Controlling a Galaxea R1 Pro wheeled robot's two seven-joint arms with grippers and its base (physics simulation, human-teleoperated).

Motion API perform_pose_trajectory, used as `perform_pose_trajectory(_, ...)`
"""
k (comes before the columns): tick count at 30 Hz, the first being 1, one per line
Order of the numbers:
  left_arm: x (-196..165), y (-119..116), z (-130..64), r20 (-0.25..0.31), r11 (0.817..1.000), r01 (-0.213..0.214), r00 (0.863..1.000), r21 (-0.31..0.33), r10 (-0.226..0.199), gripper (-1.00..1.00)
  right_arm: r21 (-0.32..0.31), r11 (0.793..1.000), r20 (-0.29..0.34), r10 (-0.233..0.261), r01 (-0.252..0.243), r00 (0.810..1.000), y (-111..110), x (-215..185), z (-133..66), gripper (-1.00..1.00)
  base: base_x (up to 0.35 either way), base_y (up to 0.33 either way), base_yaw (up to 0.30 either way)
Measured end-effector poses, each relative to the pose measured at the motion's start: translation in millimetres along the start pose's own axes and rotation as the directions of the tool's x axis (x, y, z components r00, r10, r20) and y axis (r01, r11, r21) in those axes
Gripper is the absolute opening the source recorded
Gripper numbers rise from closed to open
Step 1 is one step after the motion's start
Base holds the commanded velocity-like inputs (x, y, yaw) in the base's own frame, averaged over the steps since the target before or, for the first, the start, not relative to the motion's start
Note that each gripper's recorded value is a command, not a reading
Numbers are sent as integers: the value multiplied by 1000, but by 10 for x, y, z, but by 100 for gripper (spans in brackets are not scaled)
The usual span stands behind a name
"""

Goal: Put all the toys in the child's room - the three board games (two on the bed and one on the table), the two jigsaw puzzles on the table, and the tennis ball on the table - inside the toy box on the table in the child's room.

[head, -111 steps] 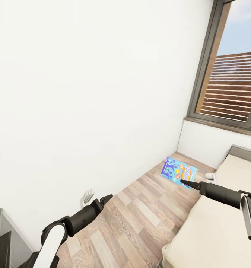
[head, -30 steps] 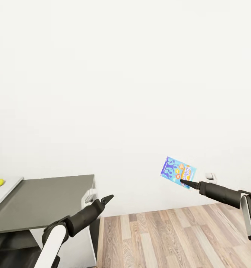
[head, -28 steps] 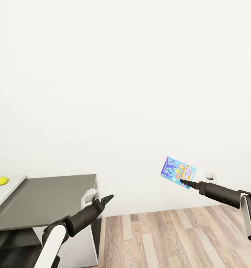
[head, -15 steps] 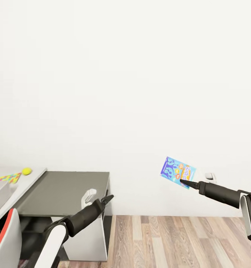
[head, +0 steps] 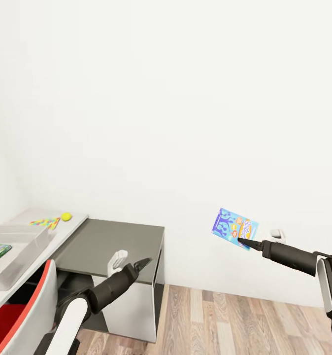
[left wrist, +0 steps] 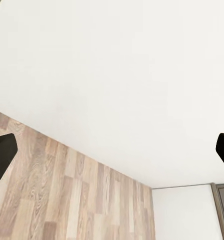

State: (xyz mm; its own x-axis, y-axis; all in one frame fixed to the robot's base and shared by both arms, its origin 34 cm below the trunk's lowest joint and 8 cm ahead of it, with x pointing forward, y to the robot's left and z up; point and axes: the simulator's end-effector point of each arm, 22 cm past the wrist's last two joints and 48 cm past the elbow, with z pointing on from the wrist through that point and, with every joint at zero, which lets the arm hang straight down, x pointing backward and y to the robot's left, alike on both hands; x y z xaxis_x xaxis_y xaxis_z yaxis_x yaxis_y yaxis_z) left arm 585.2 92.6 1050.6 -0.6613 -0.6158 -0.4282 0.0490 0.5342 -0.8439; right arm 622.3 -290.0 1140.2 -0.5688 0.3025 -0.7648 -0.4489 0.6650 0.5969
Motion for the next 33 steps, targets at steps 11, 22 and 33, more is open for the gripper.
perform_pose_trajectory(11,48,-40,20,-10,1000,-6,1000,7,6,100,2,1000,-2,0,0,1000,-3,7,8,-100,0,0,296)
perform_pose_trajectory(22,76,-132,30,-14,999,-17,1000,28,17,100,2,1000,-3,1,-1,1000,-5,12,11,-100,0,0,296)
perform_pose_trajectory(33,73,-537,-17,-16,980,-11,1000,200,15,100,3,1000,-3,1,-1,1000,-7,13,11,-100,0,0,297)
